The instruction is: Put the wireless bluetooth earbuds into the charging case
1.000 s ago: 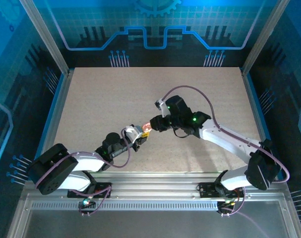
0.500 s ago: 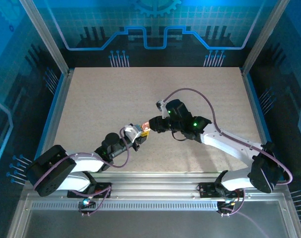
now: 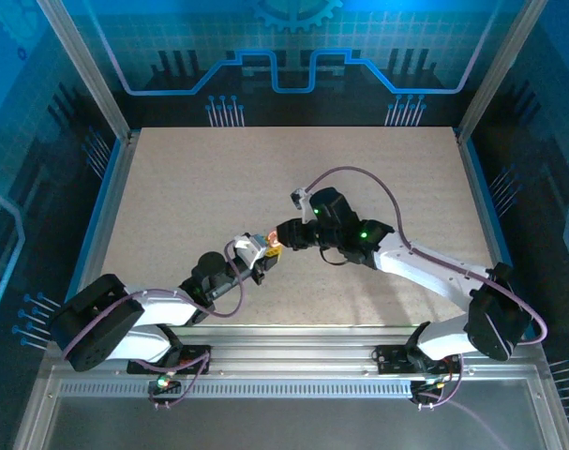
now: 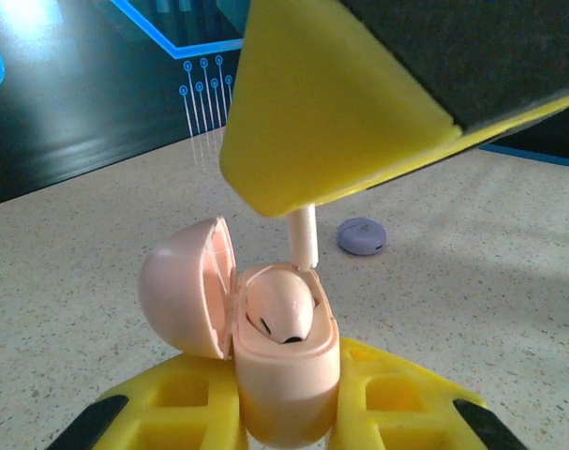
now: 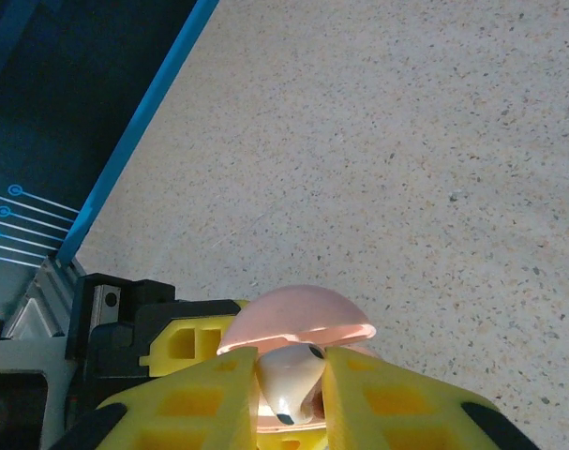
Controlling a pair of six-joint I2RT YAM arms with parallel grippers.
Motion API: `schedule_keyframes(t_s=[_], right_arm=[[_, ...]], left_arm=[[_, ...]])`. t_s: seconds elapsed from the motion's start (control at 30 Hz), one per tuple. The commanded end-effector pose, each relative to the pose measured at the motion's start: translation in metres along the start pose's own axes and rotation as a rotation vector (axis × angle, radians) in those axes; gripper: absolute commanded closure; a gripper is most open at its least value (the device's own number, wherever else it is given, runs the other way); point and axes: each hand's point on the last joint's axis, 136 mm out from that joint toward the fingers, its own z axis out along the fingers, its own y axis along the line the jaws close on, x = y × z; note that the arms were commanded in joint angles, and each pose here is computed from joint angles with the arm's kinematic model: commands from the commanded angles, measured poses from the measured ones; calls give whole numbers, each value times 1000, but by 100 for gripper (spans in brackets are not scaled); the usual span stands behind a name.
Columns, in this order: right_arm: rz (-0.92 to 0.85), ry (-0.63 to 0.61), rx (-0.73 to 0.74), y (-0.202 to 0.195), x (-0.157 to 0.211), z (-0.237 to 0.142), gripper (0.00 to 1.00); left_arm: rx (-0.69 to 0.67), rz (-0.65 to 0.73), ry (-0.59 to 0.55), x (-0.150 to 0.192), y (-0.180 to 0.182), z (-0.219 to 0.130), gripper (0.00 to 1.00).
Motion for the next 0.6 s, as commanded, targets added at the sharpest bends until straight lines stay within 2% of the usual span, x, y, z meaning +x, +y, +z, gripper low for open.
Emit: schedule_keyframes(t_s=[0.0,0.33,0.57], right_arm=[[-2,-11,-35,11,-3,4,76],[-4,6,-26,10,2,7,76],[-23,-45,-35,18,-12,-2,76]], left_arm=[[-12,-21,-87,-26,1,3,86],[-26,-41,-131,-37,4,2,86],[-28,-41,-126,-36,5,3,86]])
